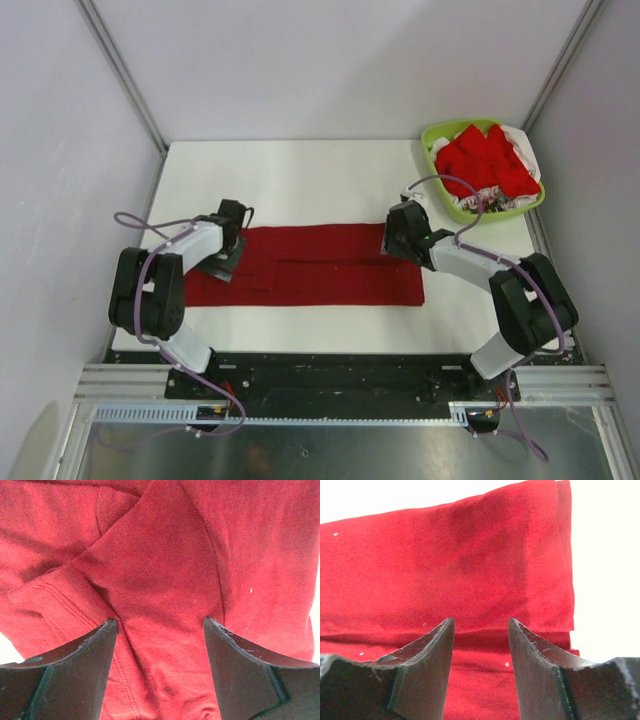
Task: Fold and stack the t-shirts
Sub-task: Rotate the tshirt 80 degrees
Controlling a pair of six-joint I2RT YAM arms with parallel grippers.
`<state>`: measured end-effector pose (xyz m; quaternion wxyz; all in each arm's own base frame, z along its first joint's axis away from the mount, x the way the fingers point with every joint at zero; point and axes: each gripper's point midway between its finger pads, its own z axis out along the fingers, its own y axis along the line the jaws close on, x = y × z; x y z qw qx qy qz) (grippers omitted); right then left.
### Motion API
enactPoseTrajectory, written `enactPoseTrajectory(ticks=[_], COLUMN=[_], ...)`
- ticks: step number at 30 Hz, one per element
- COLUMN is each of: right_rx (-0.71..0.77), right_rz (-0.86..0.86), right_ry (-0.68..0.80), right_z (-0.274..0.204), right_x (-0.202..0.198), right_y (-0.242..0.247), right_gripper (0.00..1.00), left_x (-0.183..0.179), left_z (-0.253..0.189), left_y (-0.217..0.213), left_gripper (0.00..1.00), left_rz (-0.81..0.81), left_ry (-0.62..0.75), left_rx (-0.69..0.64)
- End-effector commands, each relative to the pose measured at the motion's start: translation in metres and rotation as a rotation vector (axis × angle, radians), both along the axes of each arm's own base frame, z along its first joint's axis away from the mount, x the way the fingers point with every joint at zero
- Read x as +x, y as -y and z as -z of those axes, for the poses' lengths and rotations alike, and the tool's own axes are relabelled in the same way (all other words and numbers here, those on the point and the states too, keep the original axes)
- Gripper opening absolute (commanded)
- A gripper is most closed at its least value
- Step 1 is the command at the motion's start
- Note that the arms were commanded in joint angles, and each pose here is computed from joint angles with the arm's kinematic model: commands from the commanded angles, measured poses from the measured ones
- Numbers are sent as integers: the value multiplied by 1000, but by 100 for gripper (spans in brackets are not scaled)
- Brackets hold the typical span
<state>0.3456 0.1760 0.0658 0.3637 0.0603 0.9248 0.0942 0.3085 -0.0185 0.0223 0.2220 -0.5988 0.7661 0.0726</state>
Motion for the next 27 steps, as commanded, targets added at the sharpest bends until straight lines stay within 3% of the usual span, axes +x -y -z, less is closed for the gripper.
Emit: enactPoseTrajectory(ticks=[1,6,12,22,27], right_rx=[-11,-51,-69,-18,20], right_rz=[14,45,45,28,9], right_ry=[28,-62,-111,-139,-79], right_z=[13,43,50,35,5], right_x=[20,13,-7,-49,-64], right_y=[5,18,20,1,-14], right_gripper=[52,49,48,48,51], left_x=[6,2,24,81,119], left_z=[0,7,0,-4,-16], left_y=[-17,-13,-13,2,9], left_gripper=[75,75,75,74,73], left_rz=[1,-2,85,309,448], left_ry=[-16,-35,-47,-80,-77], left_rx=[86,63,106,172,246])
